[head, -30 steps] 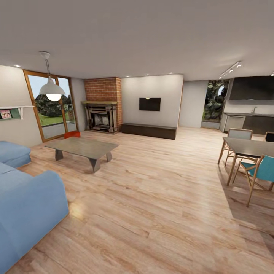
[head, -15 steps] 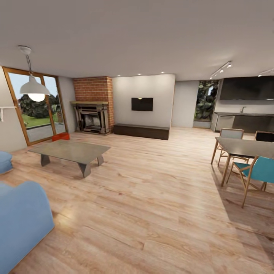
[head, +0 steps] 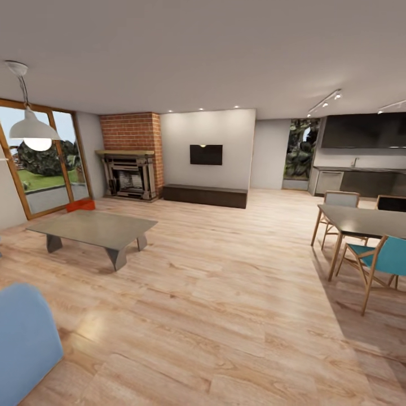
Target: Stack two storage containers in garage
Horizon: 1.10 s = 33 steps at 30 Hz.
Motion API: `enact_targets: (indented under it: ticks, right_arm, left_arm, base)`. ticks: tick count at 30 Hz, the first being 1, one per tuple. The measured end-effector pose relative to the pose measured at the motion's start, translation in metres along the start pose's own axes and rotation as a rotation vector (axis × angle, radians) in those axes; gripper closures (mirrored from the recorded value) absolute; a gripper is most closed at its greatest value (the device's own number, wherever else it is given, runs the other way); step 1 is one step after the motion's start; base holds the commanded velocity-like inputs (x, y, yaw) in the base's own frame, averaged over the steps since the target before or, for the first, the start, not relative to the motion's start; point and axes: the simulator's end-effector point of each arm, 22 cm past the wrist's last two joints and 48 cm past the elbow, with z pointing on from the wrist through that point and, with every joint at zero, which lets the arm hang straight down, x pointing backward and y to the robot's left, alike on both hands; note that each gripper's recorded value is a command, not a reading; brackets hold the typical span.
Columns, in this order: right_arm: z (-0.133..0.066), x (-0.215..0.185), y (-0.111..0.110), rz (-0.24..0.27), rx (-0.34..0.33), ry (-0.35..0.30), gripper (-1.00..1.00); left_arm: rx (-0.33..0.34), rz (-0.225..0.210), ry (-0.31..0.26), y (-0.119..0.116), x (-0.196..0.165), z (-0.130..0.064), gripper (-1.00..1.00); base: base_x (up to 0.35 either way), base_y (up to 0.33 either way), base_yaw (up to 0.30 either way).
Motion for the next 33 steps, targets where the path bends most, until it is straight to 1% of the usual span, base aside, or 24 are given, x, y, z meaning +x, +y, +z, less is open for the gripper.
enact_targets:
  ticks: [15, 26, 33]
  right_arm:
    - [0.0000, -0.0002, -0.0001, 0.001, 0.000, 0.000, -1.00]
    - [0.0000, -0.0004, 0.0010, 0.003, -0.001, -0.001, -1.00]
    - [0.0000, 0.0003, -0.0005, 0.000, 0.000, 0.001, -1.00]
  left_arm:
    - [0.000, 0.000, 0.001, 0.0001, 0.0004, 0.0000, -1.00]
    - [0.000, 0.000, 0.001, -0.0001, 0.0003, 0.0000, -1.00]
    - [0.000, 0.001, 0.001, -0.0001, 0.0001, 0.0000, -1.00]
  base:
    - [0.322, 0.000, -0.007]
    - [0.322, 0.000, -0.218]
    - [0.322, 0.000, -0.052]
